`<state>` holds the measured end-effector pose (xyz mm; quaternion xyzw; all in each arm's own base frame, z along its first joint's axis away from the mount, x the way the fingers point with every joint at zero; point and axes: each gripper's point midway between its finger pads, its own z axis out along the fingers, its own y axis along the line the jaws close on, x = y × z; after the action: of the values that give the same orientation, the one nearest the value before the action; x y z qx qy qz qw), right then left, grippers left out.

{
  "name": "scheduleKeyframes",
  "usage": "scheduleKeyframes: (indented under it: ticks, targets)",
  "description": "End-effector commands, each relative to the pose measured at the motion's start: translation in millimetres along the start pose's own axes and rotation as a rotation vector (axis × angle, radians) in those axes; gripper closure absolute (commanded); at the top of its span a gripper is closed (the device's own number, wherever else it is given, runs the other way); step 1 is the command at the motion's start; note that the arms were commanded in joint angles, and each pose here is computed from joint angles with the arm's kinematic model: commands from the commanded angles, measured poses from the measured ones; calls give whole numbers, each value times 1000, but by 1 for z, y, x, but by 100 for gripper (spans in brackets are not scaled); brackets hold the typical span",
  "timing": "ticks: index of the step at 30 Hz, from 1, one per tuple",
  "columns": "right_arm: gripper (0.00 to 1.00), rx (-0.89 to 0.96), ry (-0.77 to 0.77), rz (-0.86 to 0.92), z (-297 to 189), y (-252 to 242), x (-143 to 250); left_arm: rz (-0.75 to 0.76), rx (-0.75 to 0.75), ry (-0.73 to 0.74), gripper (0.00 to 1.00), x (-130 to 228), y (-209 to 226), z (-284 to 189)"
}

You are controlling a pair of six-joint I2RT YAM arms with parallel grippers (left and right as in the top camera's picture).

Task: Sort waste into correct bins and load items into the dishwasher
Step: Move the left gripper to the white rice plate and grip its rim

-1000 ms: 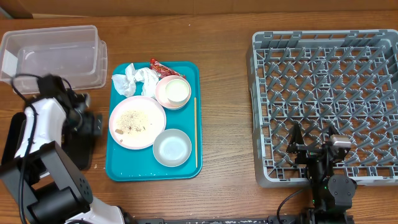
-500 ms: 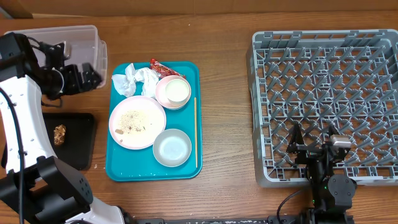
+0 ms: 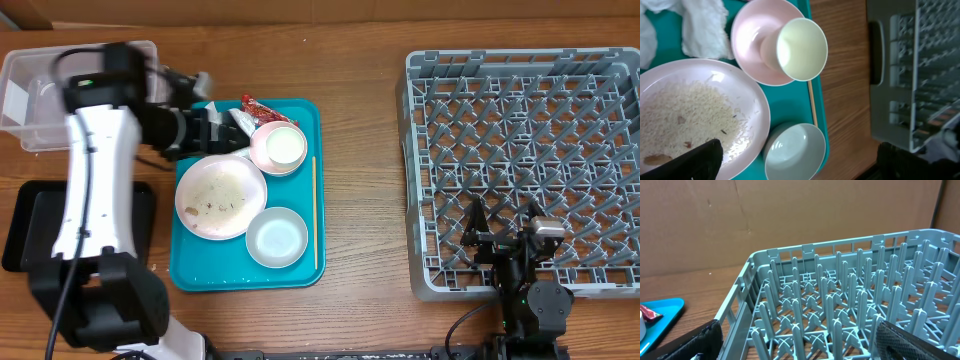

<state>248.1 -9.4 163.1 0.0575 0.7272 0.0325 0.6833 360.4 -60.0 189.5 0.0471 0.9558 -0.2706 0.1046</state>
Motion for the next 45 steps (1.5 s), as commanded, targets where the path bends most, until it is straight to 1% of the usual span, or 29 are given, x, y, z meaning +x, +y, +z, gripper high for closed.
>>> scheduleKeyframes:
  ticks: [1, 3, 4, 5, 6, 7, 8, 9, 10, 12, 13, 16, 17, 18, 21, 23, 25, 28, 30, 31, 34, 40, 45]
  targets:
    - [0, -1, -4, -3, 0, 0, 2, 59, -149, 49, 0, 3, -7, 21]
    - [0, -1, -4, -3, 0, 0, 2, 119, -144, 53, 0, 2, -23, 31]
    - [0, -1, -4, -3, 0, 0, 2, 170, -133, 47, 5, -1, -38, 39]
    - [0, -1, -4, -3, 0, 0, 2, 200, -129, 39, 20, -3, -46, 43]
    - [0, -1, -4, -3, 0, 0, 2, 219, -129, 33, 38, -5, -51, 46]
    - [0, -1, -4, -3, 0, 0, 2, 225, -137, 21, 51, -8, -56, 50]
    - [0, -1, -4, -3, 0, 0, 2, 210, -155, 8, 53, -11, -57, 51]
    - [0, -1, -4, -3, 0, 0, 2, 183, -181, -7, 49, -14, -56, 53]
    - [0, -1, -4, -3, 0, 0, 2, 145, -220, -27, 50, -18, -54, 53]
    - [0, -1, -4, -3, 0, 0, 2, 66, -285, -55, 71, -21, -47, 52]
    - [0, -1, -4, -3, 0, 0, 2, 22, -309, -61, 76, -20, -44, 52]
    - [0, -1, -4, -3, 0, 0, 2, -38, -318, -17, 78, -7, -42, 52]
    - [0, -1, -4, -3, 0, 0, 2, -54, -324, 7, 88, -1, -40, 51]
    - [0, -1, -4, -3, 0, 0, 2, -68, -336, 38, 96, 7, -38, 50]
    - [0, -1, -4, -3, 0, 0, 2, -104, -398, 117, 96, 29, -28, 45]
    - [0, -1, -4, -3, 0, 0, 2, -162, -488, 147, 96, 42, -15, 39]
    - [0, -1, -4, -3, 0, 0, 2, -181, -521, 166, 96, 49, -8, 42]
    - [0, -1, -4, -3, 0, 0, 2, -235, -544, 202, 96, 64, 3, 52]
    - [0, -1, -4, -3, 0, 0, 2, -236, -534, 223, 96, 74, 8, 69]
    - [0, -1, -4, -3, 0, 0, 2, -233, -506, 226, 96, 79, 11, 86]
    - [0, -1, -4, -3, 0, 0, 2, -232, -496, 217, 96, 85, 16, 103]
    - [0, -1, -4, -3, 0, 0, 2, -241, -515, 231, 96, 100, 29, 118]
    - [0, -1, -4, -3, 0, 0, 2, -241, -598, 214, 96, 101, 44, 115]
